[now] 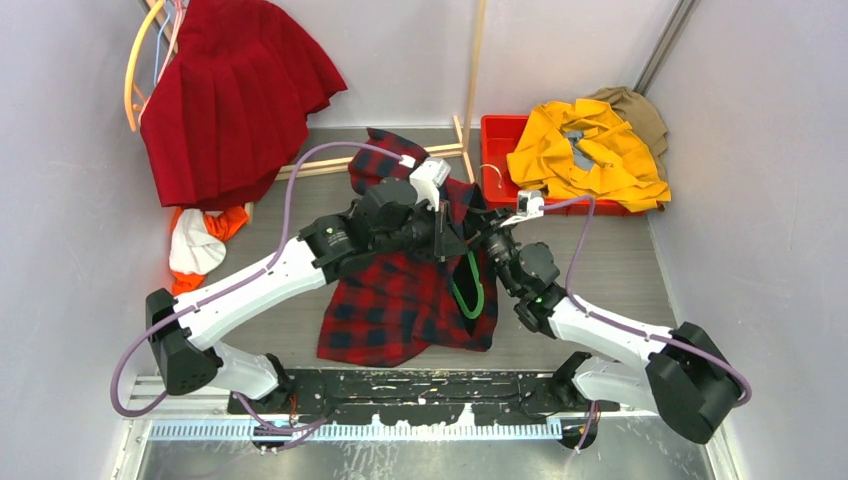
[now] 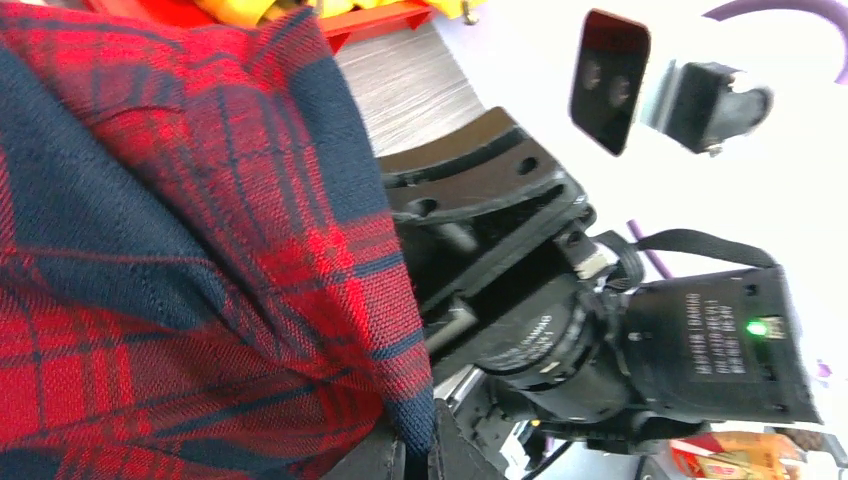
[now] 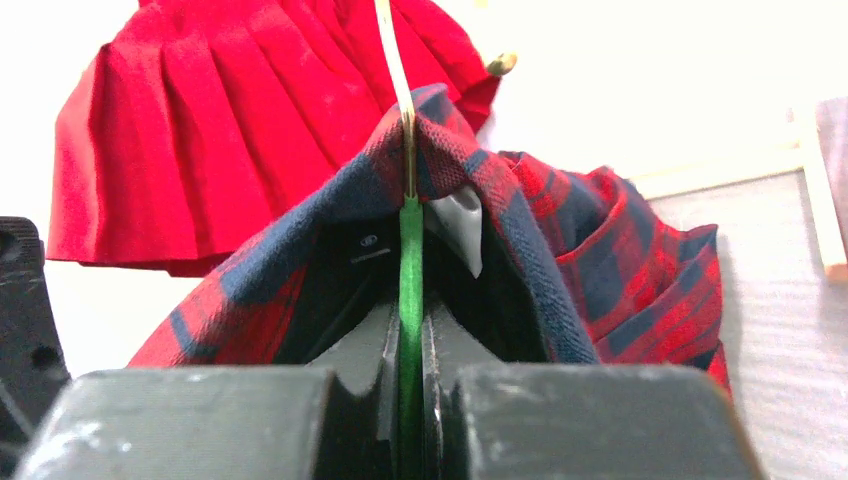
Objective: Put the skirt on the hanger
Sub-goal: Adjust the skirt on the hanger.
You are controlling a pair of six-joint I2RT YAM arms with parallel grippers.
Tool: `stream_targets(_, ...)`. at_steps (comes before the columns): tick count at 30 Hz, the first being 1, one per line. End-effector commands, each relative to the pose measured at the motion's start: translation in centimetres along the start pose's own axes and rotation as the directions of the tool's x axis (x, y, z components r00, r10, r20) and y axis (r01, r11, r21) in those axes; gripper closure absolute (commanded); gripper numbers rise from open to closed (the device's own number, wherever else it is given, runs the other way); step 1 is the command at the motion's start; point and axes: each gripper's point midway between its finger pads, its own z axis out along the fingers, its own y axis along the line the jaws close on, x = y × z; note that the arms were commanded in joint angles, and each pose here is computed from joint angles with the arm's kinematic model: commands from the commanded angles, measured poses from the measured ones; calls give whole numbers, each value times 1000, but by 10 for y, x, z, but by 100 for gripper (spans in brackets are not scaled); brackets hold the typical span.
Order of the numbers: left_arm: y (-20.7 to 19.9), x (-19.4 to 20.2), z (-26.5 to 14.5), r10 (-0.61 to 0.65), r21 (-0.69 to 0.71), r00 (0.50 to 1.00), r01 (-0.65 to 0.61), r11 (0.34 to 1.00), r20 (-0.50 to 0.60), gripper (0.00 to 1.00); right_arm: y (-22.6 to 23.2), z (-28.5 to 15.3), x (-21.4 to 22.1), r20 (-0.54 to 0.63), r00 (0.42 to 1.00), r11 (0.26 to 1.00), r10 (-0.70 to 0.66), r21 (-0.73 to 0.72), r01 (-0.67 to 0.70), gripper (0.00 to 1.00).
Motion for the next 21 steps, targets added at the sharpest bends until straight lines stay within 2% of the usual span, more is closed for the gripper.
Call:
stream_targets(1,-102,-1,-32,-12,359,1000,20,933,-24,92,55,18,-78,278,960,986,27,-165,20,99)
stream_targets(6,-131,-7,-44,9,418,1000,-1,909,-18,92,75,20,-96,340,940,975,24,-214,53,99)
stream_targets(8,-140,-10,-50,17,438,1000,-10,899,-10,89,86,18,-110,375,927,968,22,-238,73,99)
stream_targets(11,-144,-18,-60,35,439,999,-40,898,20,76,100,9,-134,433,901,957,36,-276,94,99)
stream_targets(13,-143,-24,-68,60,416,997,-72,906,42,60,109,0,-152,474,879,949,57,-299,100,99)
stream_targets(16,-142,-36,-85,105,380,991,-127,916,79,45,120,-14,-173,518,850,937,95,-335,100,99)
stream_targets(18,-142,-46,-99,122,361,986,-154,920,109,41,125,-22,-184,538,834,929,126,-358,90,99)
stream_targets(21,-143,-63,-121,147,326,975,-196,925,169,42,130,-34,-196,555,815,919,164,-386,78,99)
